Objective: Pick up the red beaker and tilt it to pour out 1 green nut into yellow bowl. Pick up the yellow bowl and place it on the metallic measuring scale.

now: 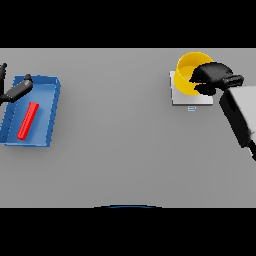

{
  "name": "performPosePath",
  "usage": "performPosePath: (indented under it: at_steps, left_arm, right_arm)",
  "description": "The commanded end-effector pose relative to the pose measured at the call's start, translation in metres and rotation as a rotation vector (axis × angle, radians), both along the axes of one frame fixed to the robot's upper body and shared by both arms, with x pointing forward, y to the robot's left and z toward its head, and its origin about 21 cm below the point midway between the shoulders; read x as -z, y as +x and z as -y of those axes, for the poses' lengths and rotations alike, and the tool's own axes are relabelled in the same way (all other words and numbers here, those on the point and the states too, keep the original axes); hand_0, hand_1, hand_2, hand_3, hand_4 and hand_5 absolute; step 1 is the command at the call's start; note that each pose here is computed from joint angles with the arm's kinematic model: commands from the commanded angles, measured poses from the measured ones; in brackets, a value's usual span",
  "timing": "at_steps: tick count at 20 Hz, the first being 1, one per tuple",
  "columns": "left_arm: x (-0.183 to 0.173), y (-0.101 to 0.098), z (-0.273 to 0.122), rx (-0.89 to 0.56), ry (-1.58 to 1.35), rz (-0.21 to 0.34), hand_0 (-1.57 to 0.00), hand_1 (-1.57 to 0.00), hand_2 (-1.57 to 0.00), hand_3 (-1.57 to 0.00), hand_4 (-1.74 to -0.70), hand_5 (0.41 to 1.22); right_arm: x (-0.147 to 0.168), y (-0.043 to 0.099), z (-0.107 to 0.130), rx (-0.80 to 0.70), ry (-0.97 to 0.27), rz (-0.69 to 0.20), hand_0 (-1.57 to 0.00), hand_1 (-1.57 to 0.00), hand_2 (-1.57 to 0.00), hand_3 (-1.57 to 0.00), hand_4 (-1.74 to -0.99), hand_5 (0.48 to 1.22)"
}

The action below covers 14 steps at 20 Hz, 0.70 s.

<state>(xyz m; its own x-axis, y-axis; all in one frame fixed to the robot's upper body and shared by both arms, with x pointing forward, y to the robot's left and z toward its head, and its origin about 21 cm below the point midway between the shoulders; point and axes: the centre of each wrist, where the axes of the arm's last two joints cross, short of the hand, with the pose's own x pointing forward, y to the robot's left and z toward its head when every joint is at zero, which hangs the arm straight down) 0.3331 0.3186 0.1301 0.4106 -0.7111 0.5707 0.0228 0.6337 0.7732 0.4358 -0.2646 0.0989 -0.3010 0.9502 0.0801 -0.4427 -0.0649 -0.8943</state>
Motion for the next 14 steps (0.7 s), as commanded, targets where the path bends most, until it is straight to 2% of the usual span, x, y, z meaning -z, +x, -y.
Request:
performPosePath:
  at_steps: [1, 5, 7, 8, 9, 11, 12, 14]
  left_arm:
    - [-0.0011, 0.0007, 0.0022, -0.007, -0.001, 0.0, 0.0, 0.0, 0.0, 0.0, -0.8, 0.729]
    - [0.0016, 0.0028, 0.004, -0.005, -0.008, -0.005, 0.0, 0.0, 0.0, 0.0, -0.81, 0.734]
    - [-0.0003, 0.0031, 0.0047, -0.008, -0.006, 0.008, 0.0, 0.0, 0.0, 0.0, -0.81, 0.74]
    - [0.0004, 0.0041, 0.0049, -0.008, -0.013, 0.003, 0.0, 0.0, 0.0, 0.0, -0.81, 0.745]
    - [0.0019, 0.0058, 0.006, 0.002, -0.011, -0.006, 0.0, 0.0, 0.0, 0.0, -0.81, 0.745]
    - [0.0035, 0.0068, 0.0065, -0.003, -0.008, -0.008, 0.0, 0.0, 0.0, 0.0, -0.81, 0.744]
    - [0.0048, 0.0064, 0.0071, -0.004, -0.011, -0.019, 0.0, 0.0, 0.0, 0.0, -0.81, 0.745]
    - [0.0034, 0.006, 0.0059, -0.007, -0.002, -0.015, 0.0, 0.0, 0.0, 0.0, -0.81, 0.74]
  right_arm:
    - [0.0046, -0.0007, 0.002, 0.004, -0.002, -0.004, -1.57, -1.5, -1.56, -1.5, -1.727, 1.221]
    - [0.0138, 0.0008, 0.0044, 0.016, 0.01, -0.018, -1.55, -1.42, -1.57, -1.48, -1.721, 1.221]
    - [0.0105, 0.0035, 0.008, 0.031, 0.016, -0.032, -1.54, -1.41, -1.57, -1.17, -1.728, 1.221]
    - [0.0101, 0.005, 0.0068, 0.036, 0.026, -0.043, -1.54, -1.44, -1.5, -1.02, -1.659, 1.221]
    - [0.012, 0.0059, 0.0057, 0.051, 0.031, -0.052, -1.52, -1.35, -1.35, -0.91, -1.596, 1.134]
    - [0.0112, 0.0066, 0.0092, 0.047, 0.038, -0.06, -0.98, -0.87, -0.95, -0.76, -1.504, 0.983]
    - [0.012, 0.0066, 0.0096, 0.048, 0.032, -0.065, -0.78, -0.69, -0.81, -0.71, -1.47, 0.928]
    - [0.0119, 0.0075, 0.0086, 0.05, 0.03, -0.081, -0.5, -0.44, -0.6, -0.64, -1.425, 0.851]
